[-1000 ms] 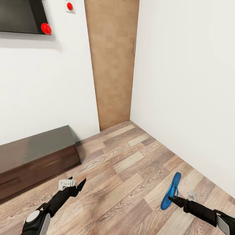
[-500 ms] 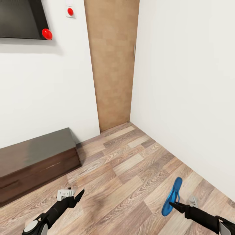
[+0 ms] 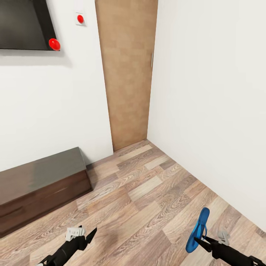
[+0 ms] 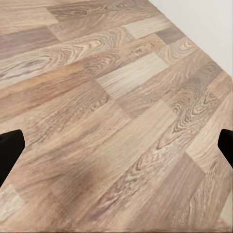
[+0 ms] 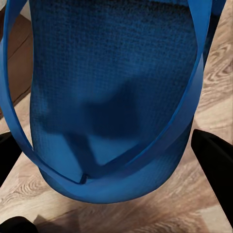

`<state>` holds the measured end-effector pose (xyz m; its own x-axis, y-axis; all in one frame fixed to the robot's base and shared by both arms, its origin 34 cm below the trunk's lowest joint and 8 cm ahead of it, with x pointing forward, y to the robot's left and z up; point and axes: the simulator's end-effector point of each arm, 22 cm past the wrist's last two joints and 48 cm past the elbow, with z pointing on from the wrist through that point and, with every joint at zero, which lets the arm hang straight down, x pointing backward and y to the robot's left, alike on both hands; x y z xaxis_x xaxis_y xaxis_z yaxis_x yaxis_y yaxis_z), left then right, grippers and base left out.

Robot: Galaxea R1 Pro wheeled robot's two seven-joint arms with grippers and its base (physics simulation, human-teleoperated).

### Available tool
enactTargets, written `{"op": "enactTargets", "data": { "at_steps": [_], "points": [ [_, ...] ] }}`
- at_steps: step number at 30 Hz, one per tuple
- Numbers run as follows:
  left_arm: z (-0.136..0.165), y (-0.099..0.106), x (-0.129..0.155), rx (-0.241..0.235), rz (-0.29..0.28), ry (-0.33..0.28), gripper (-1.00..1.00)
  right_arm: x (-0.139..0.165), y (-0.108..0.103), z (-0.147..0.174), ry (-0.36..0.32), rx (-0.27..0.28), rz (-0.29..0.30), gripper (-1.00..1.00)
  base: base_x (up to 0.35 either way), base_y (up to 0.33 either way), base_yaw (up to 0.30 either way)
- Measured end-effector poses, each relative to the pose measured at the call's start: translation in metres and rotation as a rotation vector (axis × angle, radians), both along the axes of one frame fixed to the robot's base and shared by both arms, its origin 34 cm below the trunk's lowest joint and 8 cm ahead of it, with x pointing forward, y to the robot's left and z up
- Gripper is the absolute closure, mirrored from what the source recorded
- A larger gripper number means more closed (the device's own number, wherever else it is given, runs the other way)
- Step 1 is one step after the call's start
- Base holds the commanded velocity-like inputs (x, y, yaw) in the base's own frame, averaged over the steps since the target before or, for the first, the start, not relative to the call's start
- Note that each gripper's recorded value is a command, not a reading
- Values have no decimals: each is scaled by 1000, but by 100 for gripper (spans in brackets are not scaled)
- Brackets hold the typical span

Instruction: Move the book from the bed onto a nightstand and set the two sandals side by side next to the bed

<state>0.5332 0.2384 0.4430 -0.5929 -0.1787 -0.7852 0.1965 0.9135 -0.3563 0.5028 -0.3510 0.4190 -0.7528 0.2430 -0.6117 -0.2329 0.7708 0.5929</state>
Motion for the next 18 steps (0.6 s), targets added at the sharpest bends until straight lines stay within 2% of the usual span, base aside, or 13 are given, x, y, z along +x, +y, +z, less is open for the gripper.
{"op": "enactTargets", "data": {
  "at_steps": [6,10,18],
  "points": [
    [-19,-6,-25,-15,1,74,-100,3,6,9,6,-1,-6,100,0,0,0],
    [-31,-10,-43,-28,3,134,-100,8,-3,7,25,-51,-51,100,0,0,0],
    [-22,-12,-49,-25,4,129,-100,13,-8,19,35,-79,-73,100,0,0,0]
  ]
}}
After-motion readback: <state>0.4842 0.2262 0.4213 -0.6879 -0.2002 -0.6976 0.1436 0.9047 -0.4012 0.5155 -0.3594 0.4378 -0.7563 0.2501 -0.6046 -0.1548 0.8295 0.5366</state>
